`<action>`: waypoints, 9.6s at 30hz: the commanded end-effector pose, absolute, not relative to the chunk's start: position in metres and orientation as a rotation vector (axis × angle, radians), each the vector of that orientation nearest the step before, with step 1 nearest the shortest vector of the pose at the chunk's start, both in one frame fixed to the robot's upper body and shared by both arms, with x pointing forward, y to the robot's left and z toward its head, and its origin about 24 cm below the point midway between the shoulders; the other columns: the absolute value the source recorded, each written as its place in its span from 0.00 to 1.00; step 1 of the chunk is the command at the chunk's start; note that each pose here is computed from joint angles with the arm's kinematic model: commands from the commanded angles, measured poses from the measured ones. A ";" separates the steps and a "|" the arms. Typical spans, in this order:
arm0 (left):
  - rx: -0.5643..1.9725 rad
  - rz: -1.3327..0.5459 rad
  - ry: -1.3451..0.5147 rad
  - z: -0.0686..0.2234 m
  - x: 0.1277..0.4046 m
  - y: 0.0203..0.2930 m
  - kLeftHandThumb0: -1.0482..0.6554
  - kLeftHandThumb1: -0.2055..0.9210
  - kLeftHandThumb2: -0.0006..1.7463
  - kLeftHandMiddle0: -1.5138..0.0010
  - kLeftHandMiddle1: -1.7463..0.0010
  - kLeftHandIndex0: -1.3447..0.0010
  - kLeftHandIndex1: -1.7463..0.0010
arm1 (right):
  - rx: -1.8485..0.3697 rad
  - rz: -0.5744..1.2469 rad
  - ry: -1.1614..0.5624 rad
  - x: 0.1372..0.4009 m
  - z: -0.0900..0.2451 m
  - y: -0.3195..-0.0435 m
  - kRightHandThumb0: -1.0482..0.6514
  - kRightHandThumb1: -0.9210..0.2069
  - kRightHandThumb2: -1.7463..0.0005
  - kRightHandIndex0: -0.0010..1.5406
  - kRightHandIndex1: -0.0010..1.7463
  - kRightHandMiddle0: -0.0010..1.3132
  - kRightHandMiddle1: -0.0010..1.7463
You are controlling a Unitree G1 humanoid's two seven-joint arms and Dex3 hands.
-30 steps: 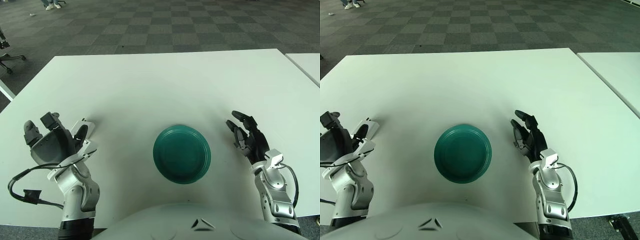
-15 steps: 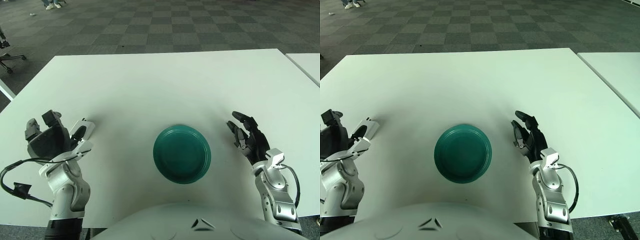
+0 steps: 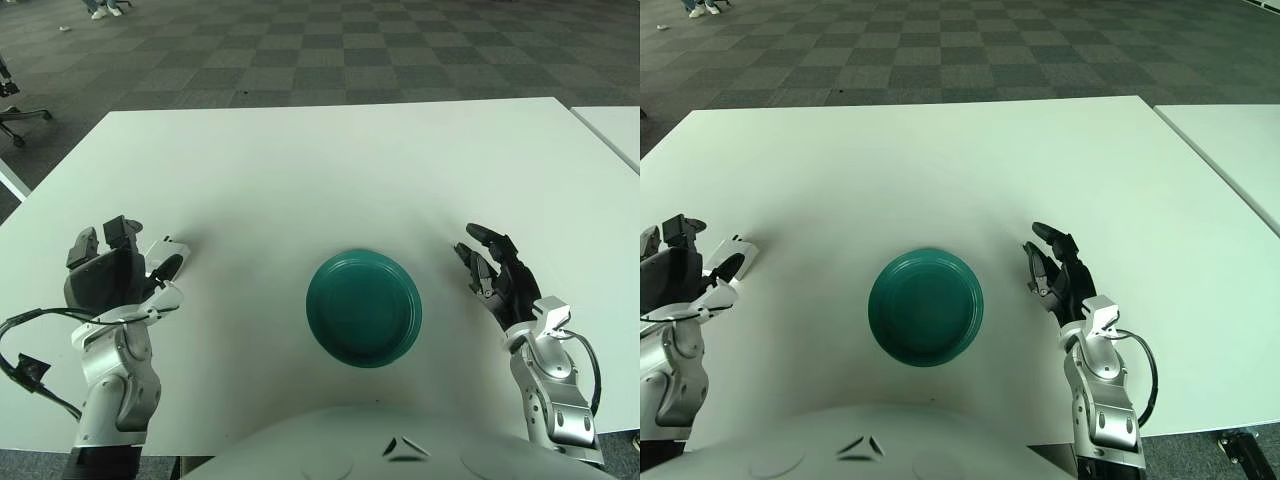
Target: Put the charger into the plate.
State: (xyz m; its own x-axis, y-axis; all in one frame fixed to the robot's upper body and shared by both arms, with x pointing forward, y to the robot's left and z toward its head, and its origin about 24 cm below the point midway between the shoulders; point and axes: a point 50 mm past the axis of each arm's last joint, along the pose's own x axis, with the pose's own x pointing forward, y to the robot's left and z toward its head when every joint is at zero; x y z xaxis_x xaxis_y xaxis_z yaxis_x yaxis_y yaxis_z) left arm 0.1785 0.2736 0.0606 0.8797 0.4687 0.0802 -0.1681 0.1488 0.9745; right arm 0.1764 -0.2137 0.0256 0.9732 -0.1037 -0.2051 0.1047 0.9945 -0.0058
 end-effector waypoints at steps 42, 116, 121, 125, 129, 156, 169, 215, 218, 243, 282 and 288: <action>1.228 0.398 0.378 0.050 0.201 0.283 0.00 1.00 0.38 0.78 0.93 1.00 0.35 | -0.023 -0.122 0.318 0.172 0.014 -0.219 0.17 0.00 0.62 0.24 0.02 0.00 0.41; 1.227 0.081 0.752 -0.015 0.192 0.278 0.00 1.00 0.42 0.94 0.02 0.96 0.27 | 0.050 -0.121 0.279 0.177 -0.006 -0.245 0.16 0.00 0.77 0.23 0.05 0.00 0.49; 1.217 0.064 0.765 -0.019 0.191 0.278 0.00 1.00 0.42 0.88 0.00 0.94 0.23 | 0.050 -0.121 0.279 0.178 -0.005 -0.247 0.16 0.00 0.77 0.23 0.06 0.00 0.49; 1.212 0.055 0.774 -0.022 0.190 0.278 0.00 1.00 0.42 0.80 0.00 0.94 0.18 | 0.050 -0.121 0.279 0.178 -0.005 -0.248 0.16 0.00 0.77 0.23 0.06 0.00 0.49; 1.204 0.056 0.778 -0.025 0.189 0.279 0.01 1.00 0.40 0.71 0.00 0.94 0.13 | 0.050 -0.121 0.279 0.179 -0.006 -0.249 0.16 0.00 0.77 0.23 0.06 0.00 0.49; 1.067 0.350 0.625 -0.010 0.200 0.269 0.61 0.31 0.85 0.49 0.06 0.61 0.00 | 0.050 -0.122 0.280 0.186 -0.006 -0.260 0.16 0.00 0.77 0.22 0.08 0.00 0.49; 1.023 0.382 0.554 0.002 0.201 0.260 0.61 0.24 0.90 0.45 0.06 0.57 0.00 | 0.050 -0.122 0.281 0.188 -0.006 -0.264 0.16 0.00 0.77 0.21 0.09 0.00 0.49; 1.068 -0.052 -0.322 0.158 0.206 0.100 0.61 0.24 0.92 0.48 0.00 0.57 0.00 | 0.053 -0.118 0.279 0.182 -0.011 -0.246 0.16 0.00 0.77 0.18 0.14 0.00 0.49; 1.062 -0.121 -0.316 0.155 0.207 0.093 0.61 0.23 0.93 0.47 0.00 0.57 0.00 | 0.053 -0.119 0.280 0.181 -0.012 -0.245 0.16 0.00 0.77 0.18 0.14 0.00 0.49; 1.165 -0.275 -0.344 0.152 0.212 0.080 0.61 0.23 0.93 0.47 0.00 0.57 0.00 | 0.053 -0.120 0.283 0.175 -0.015 -0.239 0.16 0.00 0.77 0.16 0.17 0.00 0.49; 1.368 0.314 -0.040 0.150 0.196 0.190 0.05 0.97 0.33 0.91 0.50 0.94 0.19 | 0.052 -0.121 0.282 0.181 -0.015 -0.247 0.16 0.00 0.77 0.13 0.22 0.00 0.49; 1.423 0.380 0.084 0.116 0.194 0.218 0.01 1.00 0.32 0.97 0.87 0.99 0.41 | 0.052 -0.121 0.283 0.183 -0.016 -0.247 0.16 0.00 0.77 0.13 0.23 0.00 0.49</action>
State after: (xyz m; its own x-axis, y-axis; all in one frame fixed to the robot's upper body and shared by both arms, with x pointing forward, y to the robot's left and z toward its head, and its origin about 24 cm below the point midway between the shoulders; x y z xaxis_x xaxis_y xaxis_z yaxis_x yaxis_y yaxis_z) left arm 0.1950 0.2074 0.1303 0.9442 0.2621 0.1997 -0.2380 0.1234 0.9634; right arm 0.1964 -0.2466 0.0086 0.9848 -0.1049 -0.1383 0.1102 0.9934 0.0311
